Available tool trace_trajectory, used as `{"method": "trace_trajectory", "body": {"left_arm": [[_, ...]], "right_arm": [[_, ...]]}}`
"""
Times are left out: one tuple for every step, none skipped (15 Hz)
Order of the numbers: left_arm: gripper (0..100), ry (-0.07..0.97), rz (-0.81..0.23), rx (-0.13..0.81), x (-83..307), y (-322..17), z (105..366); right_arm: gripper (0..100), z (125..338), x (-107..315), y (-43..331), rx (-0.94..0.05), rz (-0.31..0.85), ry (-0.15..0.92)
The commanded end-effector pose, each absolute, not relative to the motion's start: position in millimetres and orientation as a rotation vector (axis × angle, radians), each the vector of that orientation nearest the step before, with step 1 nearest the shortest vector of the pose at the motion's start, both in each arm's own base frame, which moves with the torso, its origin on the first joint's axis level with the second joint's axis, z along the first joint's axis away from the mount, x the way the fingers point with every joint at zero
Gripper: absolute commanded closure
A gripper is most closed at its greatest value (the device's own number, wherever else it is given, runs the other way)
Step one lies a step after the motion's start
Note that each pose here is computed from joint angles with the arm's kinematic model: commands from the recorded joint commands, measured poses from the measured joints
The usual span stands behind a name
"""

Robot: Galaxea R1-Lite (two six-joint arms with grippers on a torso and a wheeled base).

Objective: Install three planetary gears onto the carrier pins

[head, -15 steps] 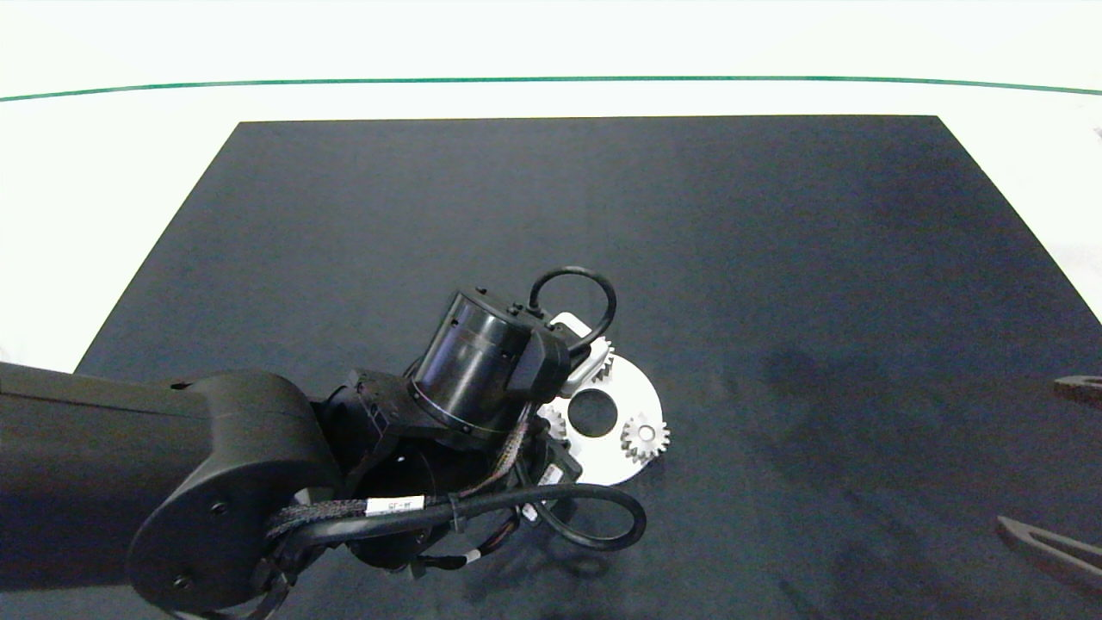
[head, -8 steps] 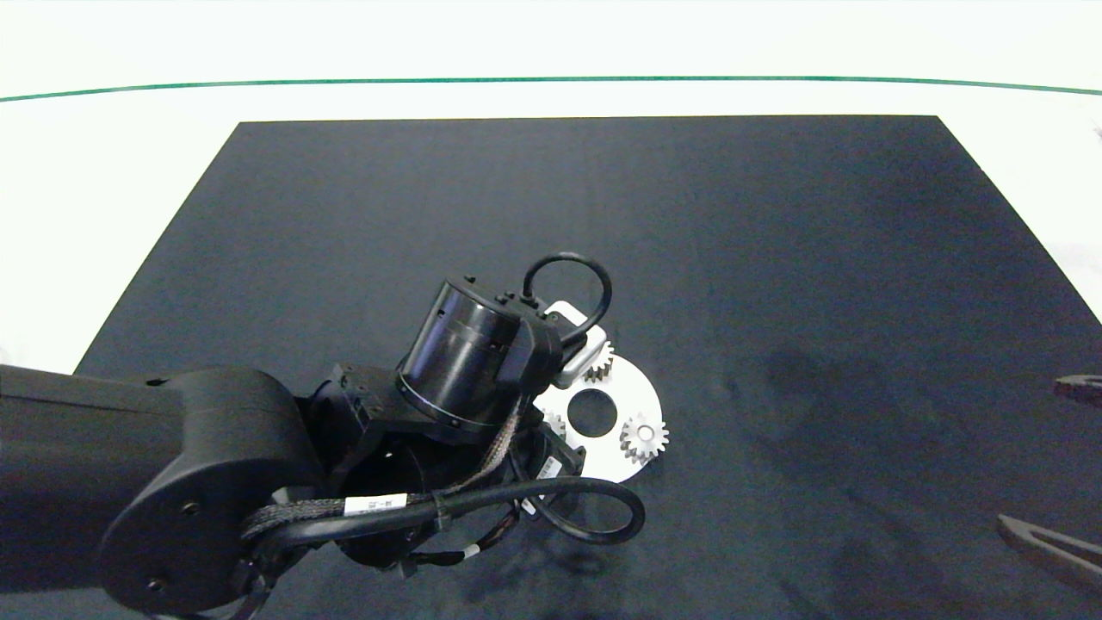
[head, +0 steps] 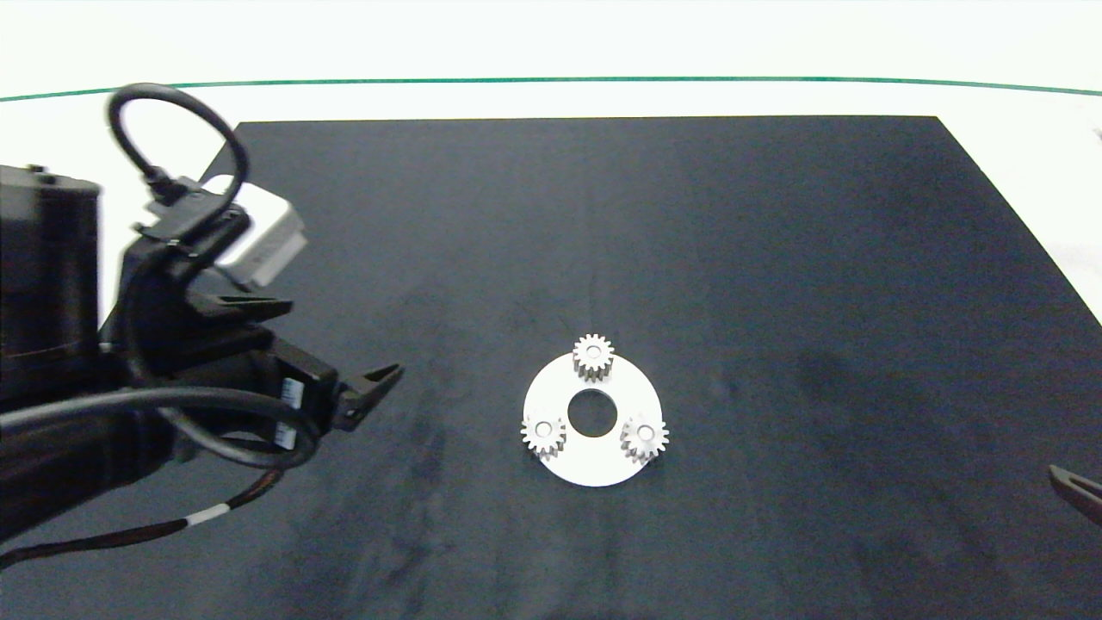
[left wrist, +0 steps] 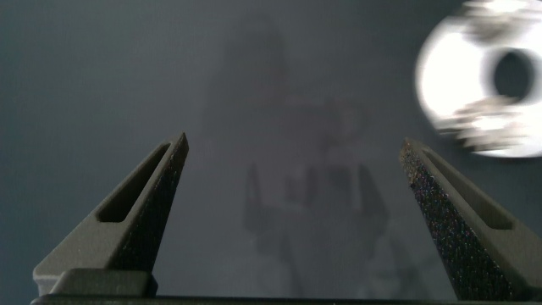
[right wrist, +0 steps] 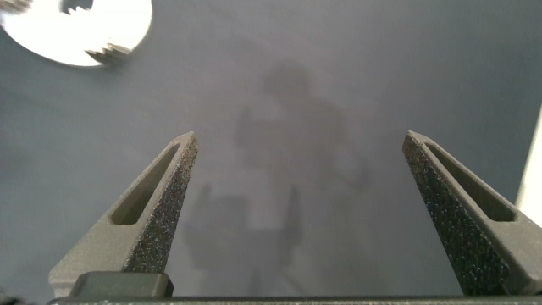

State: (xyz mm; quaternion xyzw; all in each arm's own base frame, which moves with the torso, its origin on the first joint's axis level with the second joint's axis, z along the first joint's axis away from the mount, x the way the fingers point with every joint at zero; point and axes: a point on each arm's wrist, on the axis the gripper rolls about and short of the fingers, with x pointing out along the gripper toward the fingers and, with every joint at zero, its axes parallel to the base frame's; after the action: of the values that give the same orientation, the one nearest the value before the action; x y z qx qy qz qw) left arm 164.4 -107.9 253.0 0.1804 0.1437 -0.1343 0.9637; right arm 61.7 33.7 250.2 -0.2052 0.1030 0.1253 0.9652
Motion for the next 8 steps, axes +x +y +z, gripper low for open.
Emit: {"method": "trace_trajectory", "body": {"left_arm": [[0,0.225,0.005,0.288,109.2,-31.6,244.1],[0,0.201,0.06,0.269,93.5,-20.4,240.3],[0,0.174,0.108,0.253,80.6,-12.7,239.5],[0,0.141,0.154,0.237,67.1,-6.0,237.2],[0,0.096,0.197,0.234,49.1,-0.2,234.0],[0,0.064,0.224,0.266,31.2,3.7,225.9],[0,0.031,0.235,0.308,10.9,6.9,213.2],[0,-0.009,0.24,0.346,-7.0,9.5,203.4]], "right_arm": [[0,233.3,29.2,4.3,-0.394,0.056,0.157],[0,228.7,24.4,-0.5,-0.386,-0.038,0.164],[0,222.8,19.5,-4.3,-0.38,-0.122,0.173],[0,217.7,11.8,-8.3,-0.369,-0.206,0.168],[0,214.3,0.9,-12.3,-0.353,-0.314,0.152],[0,211.0,-6.1,-14.2,-0.334,-0.453,0.156],[0,207.8,-18.1,-14.9,-0.3,-0.551,0.124],[0,204.6,-34.2,-15.3,-0.272,-0.585,0.059]]}}
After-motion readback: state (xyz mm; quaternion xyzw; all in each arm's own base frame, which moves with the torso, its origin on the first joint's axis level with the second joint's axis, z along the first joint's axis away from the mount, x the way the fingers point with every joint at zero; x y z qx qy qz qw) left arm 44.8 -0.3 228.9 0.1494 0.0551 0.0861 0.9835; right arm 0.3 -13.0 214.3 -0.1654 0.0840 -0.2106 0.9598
